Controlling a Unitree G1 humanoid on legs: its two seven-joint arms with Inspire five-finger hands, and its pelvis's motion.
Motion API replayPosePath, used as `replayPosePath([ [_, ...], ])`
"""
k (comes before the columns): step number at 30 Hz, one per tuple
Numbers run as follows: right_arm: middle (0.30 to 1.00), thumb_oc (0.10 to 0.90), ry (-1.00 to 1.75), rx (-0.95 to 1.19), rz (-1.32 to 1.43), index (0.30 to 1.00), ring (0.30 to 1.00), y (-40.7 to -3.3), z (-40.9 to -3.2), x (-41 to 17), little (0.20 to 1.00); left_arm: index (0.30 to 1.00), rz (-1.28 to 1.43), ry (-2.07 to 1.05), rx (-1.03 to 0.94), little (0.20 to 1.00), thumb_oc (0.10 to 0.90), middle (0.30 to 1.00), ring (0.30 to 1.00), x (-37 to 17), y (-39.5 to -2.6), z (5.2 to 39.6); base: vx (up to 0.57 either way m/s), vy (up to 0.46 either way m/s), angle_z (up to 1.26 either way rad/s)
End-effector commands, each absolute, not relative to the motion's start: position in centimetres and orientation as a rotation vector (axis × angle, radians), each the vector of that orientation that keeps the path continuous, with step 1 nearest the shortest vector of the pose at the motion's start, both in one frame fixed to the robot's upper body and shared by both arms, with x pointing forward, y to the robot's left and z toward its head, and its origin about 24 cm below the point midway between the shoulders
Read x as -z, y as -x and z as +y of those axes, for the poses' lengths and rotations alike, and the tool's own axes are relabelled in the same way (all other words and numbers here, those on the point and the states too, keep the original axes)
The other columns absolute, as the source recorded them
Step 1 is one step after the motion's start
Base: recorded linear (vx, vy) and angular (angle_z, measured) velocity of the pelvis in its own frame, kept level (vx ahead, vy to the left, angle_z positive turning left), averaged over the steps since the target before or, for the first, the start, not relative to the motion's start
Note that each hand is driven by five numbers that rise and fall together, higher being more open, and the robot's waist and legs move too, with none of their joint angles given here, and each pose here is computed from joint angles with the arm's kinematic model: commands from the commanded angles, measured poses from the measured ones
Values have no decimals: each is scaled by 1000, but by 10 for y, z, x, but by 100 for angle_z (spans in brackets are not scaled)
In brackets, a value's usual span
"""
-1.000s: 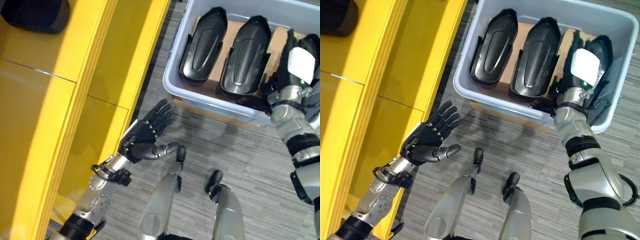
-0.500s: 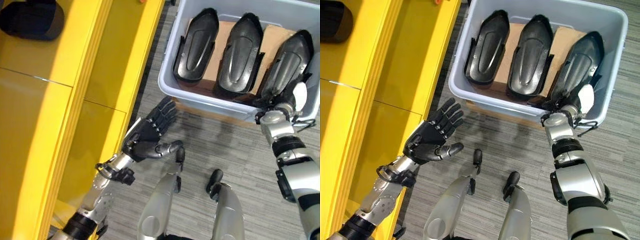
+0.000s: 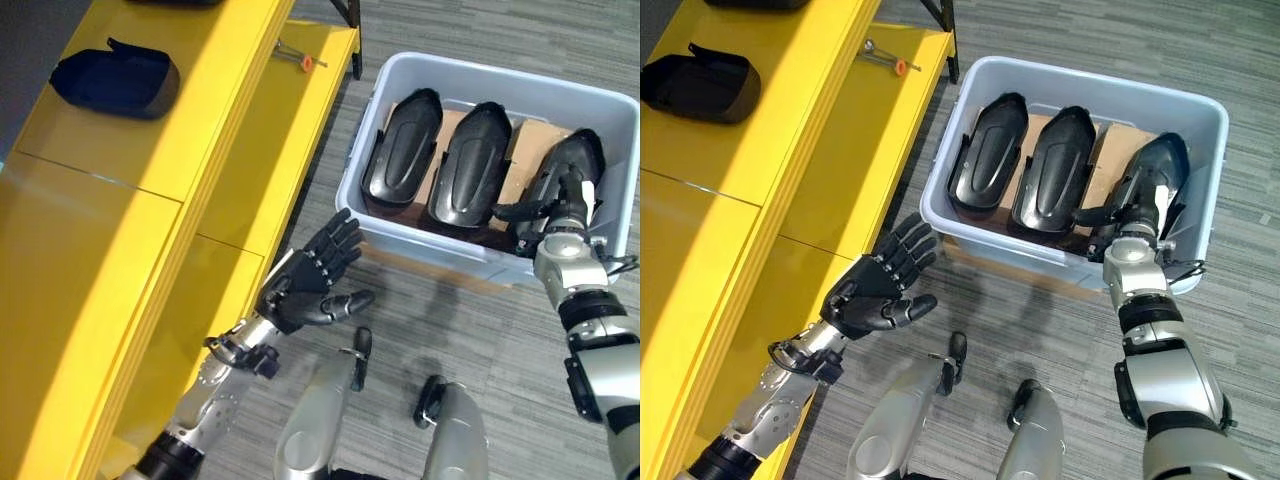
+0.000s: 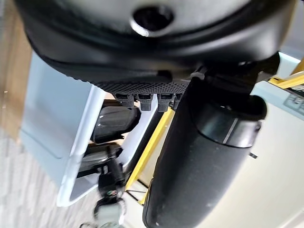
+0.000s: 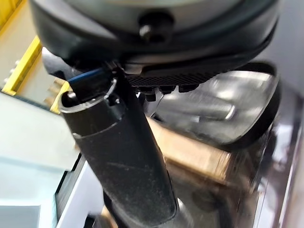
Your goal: Move parts from the plastic box to the shelf.
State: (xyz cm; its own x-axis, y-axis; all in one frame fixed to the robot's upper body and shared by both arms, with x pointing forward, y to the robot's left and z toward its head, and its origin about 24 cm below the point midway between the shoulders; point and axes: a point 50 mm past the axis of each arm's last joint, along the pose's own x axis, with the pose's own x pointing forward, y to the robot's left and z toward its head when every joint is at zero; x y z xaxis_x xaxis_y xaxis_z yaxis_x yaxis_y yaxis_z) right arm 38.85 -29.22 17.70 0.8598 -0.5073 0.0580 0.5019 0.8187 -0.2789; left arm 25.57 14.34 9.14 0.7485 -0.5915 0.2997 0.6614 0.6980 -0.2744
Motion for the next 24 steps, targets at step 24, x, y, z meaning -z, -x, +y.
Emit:
replayPosePath([
  [24,1000,900,362,572,-86,1000,1000,-391,-308,-232,1000,1000,-448,438,734,1000,900,1000,1000,-133,-254,136,68,-141,11],
])
